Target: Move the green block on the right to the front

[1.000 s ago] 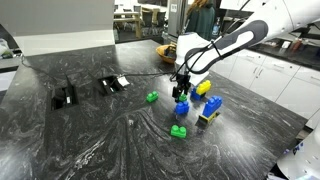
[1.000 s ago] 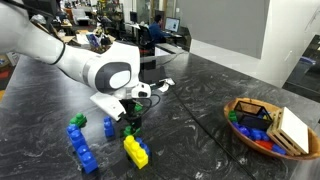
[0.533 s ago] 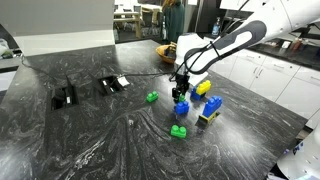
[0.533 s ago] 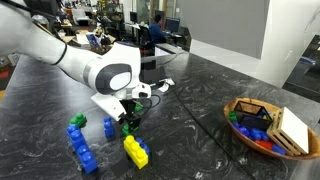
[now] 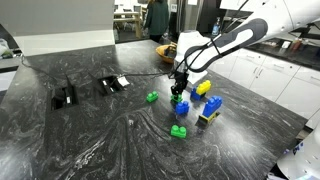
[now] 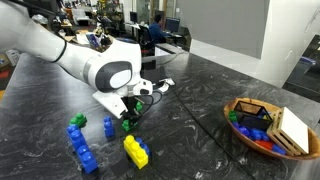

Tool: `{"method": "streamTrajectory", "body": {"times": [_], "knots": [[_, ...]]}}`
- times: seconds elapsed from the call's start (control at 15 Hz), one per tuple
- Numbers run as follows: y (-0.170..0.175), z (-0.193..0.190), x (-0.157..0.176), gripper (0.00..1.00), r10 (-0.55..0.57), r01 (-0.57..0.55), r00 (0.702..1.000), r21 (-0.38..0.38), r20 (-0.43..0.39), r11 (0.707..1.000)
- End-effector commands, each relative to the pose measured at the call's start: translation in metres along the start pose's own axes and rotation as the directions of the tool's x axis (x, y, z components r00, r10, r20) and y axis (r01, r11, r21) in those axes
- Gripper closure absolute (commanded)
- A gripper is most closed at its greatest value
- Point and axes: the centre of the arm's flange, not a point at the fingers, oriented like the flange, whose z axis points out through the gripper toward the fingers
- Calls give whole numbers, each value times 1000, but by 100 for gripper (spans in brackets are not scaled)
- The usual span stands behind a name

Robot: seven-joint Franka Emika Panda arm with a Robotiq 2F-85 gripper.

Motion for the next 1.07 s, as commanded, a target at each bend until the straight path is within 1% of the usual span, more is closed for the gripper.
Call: {"method": "streamTrajectory", "body": {"times": [0.0, 0.13, 0.27, 0.4, 0.53, 0.67, 0.73, 0.87, 1.0], "knots": [[7, -27, -2, 90, -48, 48, 998, 6, -46, 999], [7, -55, -1, 90, -103, 103, 991, -6, -87, 995], [1, -88, 0, 90, -173, 170, 975, -32, -138, 985], [-10, -119, 3, 90, -250, 243, 951, -59, -181, 968], [-30, -140, 3, 90, -341, 331, 916, -81, -210, 940], [-58, -148, 3, 90, -434, 425, 873, -88, -223, 901], [-75, -149, 1, 90, -489, 481, 843, -93, -223, 872], [-112, -146, -7, 90, -587, 581, 780, -96, -218, 808], [-146, -137, -20, 90, -677, 674, 708, -97, -198, 733]]}}
